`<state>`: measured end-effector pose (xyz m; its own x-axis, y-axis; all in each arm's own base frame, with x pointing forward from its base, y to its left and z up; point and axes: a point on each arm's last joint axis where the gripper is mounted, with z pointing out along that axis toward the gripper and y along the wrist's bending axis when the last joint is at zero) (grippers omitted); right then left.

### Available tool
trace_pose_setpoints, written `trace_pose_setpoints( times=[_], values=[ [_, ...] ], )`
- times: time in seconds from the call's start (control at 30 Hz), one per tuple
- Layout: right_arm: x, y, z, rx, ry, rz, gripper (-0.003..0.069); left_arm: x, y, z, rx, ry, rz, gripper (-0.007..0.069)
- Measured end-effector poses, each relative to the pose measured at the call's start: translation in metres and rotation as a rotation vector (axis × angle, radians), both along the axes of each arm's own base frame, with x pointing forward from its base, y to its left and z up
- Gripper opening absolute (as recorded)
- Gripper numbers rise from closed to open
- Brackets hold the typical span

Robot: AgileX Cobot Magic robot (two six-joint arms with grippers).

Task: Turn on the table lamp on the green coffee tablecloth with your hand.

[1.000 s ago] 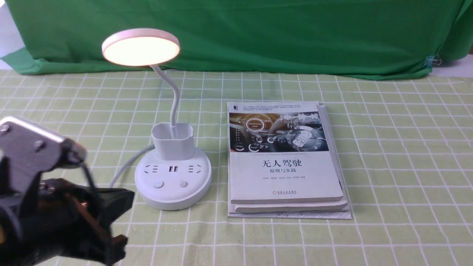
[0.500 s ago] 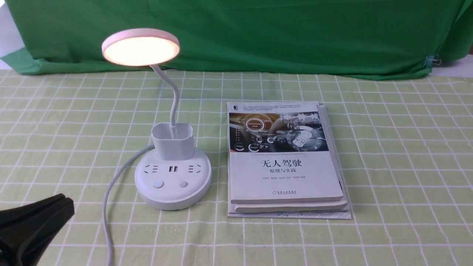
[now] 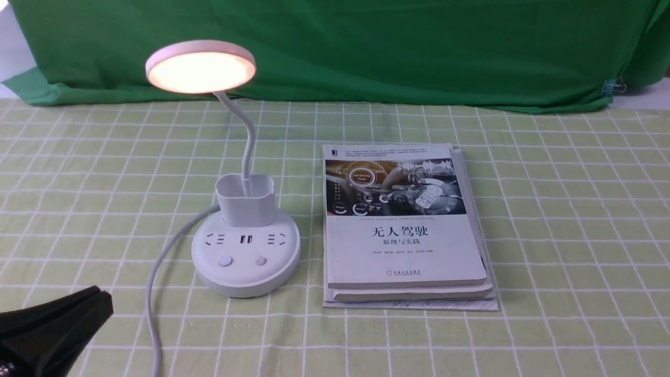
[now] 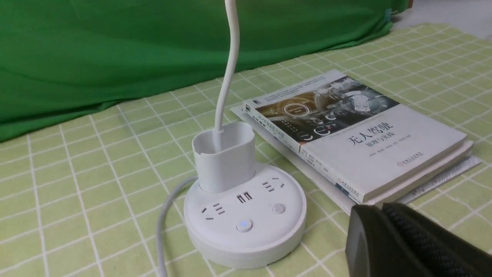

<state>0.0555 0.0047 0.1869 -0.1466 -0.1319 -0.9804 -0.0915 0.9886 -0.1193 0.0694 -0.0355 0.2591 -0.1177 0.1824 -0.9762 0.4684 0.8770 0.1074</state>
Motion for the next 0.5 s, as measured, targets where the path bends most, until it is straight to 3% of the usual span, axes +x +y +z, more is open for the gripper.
trace_pose_setpoints(
  times=[0.23,0.5],
  values=[
    [0.0,0.0,0.0,0.0,0.0,0.0,0.0242,-0.01,0.021,-0.004,-0.115,-0.241,0.233,0.0019],
    [0.0,0.0,0.0,0.0,0.001,0.0,0.0242,-0.013,0.035,-0.05,-0.094,-0.22,0.461,0.0019]
  ],
)
